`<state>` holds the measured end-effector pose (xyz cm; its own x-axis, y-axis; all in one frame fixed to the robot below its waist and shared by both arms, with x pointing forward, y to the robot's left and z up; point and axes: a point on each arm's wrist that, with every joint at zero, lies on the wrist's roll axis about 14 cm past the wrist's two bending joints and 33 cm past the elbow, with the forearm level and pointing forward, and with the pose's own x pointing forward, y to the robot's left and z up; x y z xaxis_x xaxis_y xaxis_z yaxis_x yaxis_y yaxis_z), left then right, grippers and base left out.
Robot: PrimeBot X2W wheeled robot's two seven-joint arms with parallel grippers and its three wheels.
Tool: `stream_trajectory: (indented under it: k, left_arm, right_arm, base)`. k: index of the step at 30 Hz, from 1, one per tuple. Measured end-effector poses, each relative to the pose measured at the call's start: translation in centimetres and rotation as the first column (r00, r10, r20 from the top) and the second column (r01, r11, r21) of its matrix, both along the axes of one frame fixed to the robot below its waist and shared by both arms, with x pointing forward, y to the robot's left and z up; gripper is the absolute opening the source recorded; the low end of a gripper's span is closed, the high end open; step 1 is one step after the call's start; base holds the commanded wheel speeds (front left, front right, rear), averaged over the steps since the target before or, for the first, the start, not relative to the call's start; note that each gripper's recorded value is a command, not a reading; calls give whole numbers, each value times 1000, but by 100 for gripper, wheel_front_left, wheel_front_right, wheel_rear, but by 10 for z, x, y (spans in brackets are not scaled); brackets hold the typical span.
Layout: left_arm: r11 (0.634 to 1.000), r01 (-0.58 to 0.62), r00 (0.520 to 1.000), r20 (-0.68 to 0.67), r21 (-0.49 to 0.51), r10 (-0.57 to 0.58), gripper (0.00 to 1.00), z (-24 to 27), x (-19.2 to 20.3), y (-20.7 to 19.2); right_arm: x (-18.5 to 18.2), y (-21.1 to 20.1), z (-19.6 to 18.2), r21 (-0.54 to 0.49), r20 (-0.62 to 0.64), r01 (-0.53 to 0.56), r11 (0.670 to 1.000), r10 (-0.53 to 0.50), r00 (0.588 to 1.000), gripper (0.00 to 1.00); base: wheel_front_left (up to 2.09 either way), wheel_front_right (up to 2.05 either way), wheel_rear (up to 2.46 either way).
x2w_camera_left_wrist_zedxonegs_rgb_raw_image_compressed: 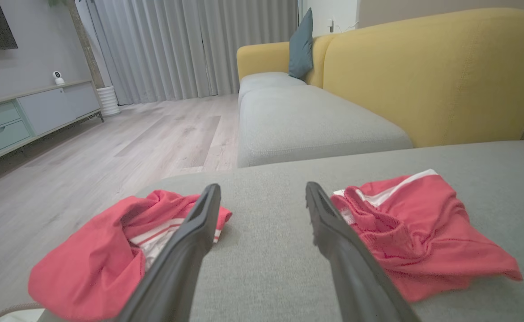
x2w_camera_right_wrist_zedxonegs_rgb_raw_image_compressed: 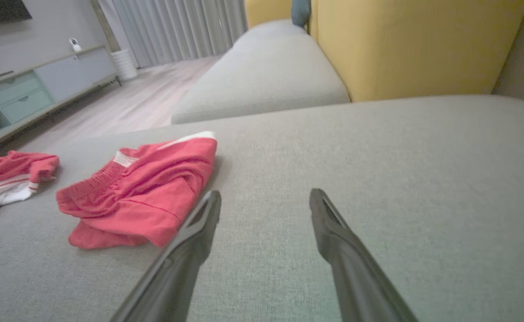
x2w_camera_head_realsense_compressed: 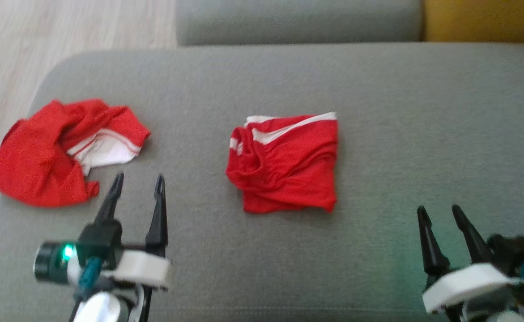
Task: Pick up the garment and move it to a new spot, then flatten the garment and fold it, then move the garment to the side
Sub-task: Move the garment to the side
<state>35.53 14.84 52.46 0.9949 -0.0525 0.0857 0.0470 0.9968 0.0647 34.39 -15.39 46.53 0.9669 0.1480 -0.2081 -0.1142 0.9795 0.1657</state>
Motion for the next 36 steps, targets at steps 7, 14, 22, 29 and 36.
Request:
stream_trajectory:
  k: [7, 14, 22, 29, 36]
  left_arm:
    - [999, -41, 997, 63, -18, 42, 100, 14, 24, 10]
    - [997, -79, 995, 52, -11, 80, 100, 6, 30, 18]
    - [995, -96, 994, 55, 12, 95, 100, 6, 34, 23]
    - [995, -97, 991, 91, 4, 96, 100, 16, 38, 21]
    - [994, -107, 980, 170, 18, 102, 100, 39, 41, 24]
  right_arm:
    - [60, 44, -21, 37, -69, -122, 992, 124, 990, 100]
    - [92, 97, -63, 45, -215, -279, 959, 282, 935, 100]
    - [98, 121, -98, 102, -378, -325, 940, 339, 862, 100]
    - [96, 133, -95, 161, -404, -342, 926, 378, 833, 0]
    - [100, 111, -88, 72, -359, -361, 930, 362, 860, 0]
  base:
    - [0, 0, 0]
    - [0, 0, 0]
    - [0, 0, 0]
    - [0, 0, 0]
    - [0, 0, 0]
